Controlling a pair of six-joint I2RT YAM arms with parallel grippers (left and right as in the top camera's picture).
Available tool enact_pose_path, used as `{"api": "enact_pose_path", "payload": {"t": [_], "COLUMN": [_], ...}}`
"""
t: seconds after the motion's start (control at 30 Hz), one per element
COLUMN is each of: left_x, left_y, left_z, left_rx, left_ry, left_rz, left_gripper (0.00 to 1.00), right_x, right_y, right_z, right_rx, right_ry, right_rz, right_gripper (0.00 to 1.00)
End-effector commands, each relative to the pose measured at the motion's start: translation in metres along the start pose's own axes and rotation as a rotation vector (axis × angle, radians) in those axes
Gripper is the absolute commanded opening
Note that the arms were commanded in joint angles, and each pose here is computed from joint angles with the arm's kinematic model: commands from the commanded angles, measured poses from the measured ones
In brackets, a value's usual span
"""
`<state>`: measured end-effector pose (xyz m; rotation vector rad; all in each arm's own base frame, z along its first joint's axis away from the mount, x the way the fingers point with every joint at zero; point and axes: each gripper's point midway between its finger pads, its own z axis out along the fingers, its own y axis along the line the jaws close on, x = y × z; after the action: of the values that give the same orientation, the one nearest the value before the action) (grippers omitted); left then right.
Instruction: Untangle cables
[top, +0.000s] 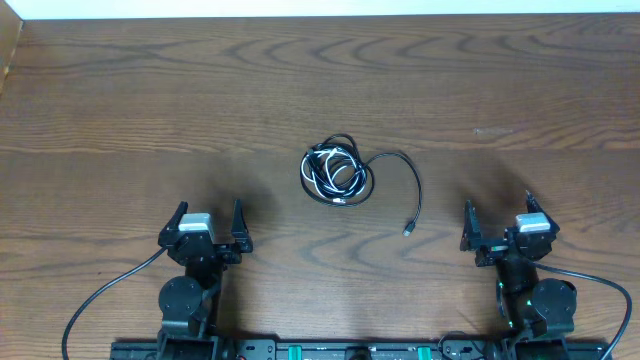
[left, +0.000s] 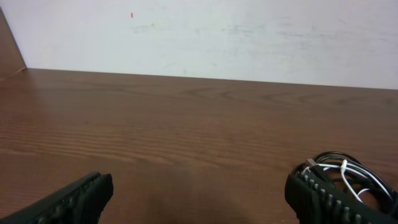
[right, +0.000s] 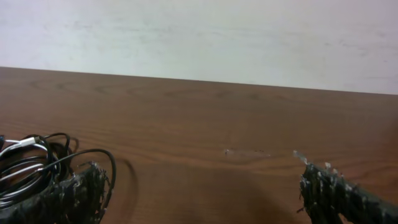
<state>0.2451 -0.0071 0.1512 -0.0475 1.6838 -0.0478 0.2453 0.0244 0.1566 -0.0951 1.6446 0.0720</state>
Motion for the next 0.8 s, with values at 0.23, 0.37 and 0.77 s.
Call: {"api": "enact_pose_path", "payload": {"t": [0.23, 0.37, 0.77], "left_x": [0.0193, 0.0193, 0.0191], "left_y": [0.0012, 0.0012, 0.0025], "left_z": [0.0011, 0.0011, 0.0011], "left_rx": [-0.006, -0.006, -0.013], "left_ry": [0.062, 0.062, 0.061], "left_rz": [0.014, 0.014, 0.015], "left_gripper": [0.93, 0.93, 0.94], "right_x": [0.0002, 0.0003, 0.0002], "right_y": [0.0035, 0.0035, 0.0035], "right_z": [-0.0003, -0.0003, -0.0003], "right_rx": [-0.017, -0.017, -0.017], "right_ry": [-0.001, 0.0, -0.001], "right_rz": [-0.012, -0.012, -0.012], "right_gripper": [0.99, 0.99, 0.99]}}
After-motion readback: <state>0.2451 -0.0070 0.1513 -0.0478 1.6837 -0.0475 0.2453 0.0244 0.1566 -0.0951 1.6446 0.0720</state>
